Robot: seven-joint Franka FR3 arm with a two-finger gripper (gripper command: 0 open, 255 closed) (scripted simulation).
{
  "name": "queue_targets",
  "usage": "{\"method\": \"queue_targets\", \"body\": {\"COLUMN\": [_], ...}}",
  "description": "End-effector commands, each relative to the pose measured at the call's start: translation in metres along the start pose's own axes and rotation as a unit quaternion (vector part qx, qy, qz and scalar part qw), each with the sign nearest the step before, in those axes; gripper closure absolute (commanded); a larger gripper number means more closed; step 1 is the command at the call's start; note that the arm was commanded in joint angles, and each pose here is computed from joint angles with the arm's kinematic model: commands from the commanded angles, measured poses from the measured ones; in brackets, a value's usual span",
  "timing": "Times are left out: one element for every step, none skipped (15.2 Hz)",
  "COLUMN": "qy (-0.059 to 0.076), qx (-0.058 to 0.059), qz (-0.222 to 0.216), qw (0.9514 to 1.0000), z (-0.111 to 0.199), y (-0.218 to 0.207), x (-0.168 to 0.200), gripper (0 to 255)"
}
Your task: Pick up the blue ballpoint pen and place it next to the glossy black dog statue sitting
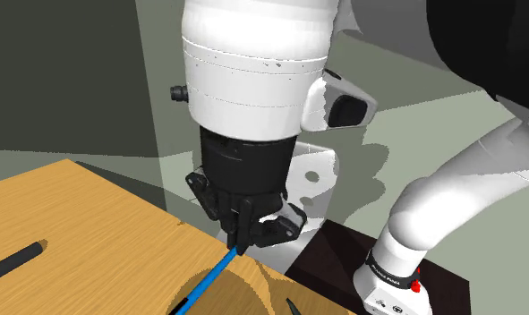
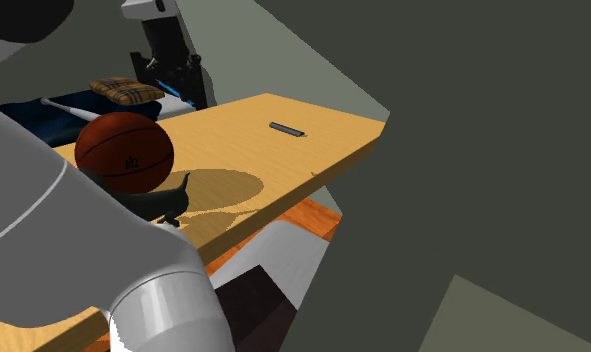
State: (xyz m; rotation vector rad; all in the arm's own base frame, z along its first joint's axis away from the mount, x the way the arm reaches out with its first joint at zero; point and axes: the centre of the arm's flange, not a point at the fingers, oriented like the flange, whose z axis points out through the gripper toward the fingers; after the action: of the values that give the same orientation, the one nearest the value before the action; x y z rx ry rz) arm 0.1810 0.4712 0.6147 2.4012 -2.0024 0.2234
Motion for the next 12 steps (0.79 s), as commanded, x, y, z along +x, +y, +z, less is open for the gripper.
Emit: {"method": "queue_targets", "body": {"qy": [-0.001, -0.001, -0.001, -0.001, -0.001, -0.001, -0.001, -0.001, -0.001, -0.001, -0.001, -0.001], "qx": [0.000, 0.000, 0.000, 0.000, 0.000, 0.000, 0.000, 0.000, 0.000, 0.000, 0.000, 0.000], "qz": [0.000, 0.000, 0.000, 0.000, 0.000, 0.000, 0.000, 0.000, 0.000, 0.000, 0.000, 0.000], "qw": [1.0000, 1.0000, 1.0000, 1.0000, 1.0000, 1.0000, 1.0000, 1.0000, 1.0000, 1.0000, 1.0000, 1.0000], "z": [-0.002, -0.004, -0.006, -0.007, -0.009, -0.011, -0.012, -0.014, -0.015, -0.017, -0.019, -0.020], "y": [0.025, 0.037, 0.049, 0.061, 0.073, 0.085, 0.098, 0.110, 0.122, 0.134, 0.146, 0.158], "x": [-0.008, -0.013, -0.018, -0.023, -0.027, -0.032, -0.037, -0.042, -0.047, -0.052, -0.057, -0.061], "gripper": [255, 255, 255, 255, 255, 255, 255, 255, 255, 255, 255, 255]}}
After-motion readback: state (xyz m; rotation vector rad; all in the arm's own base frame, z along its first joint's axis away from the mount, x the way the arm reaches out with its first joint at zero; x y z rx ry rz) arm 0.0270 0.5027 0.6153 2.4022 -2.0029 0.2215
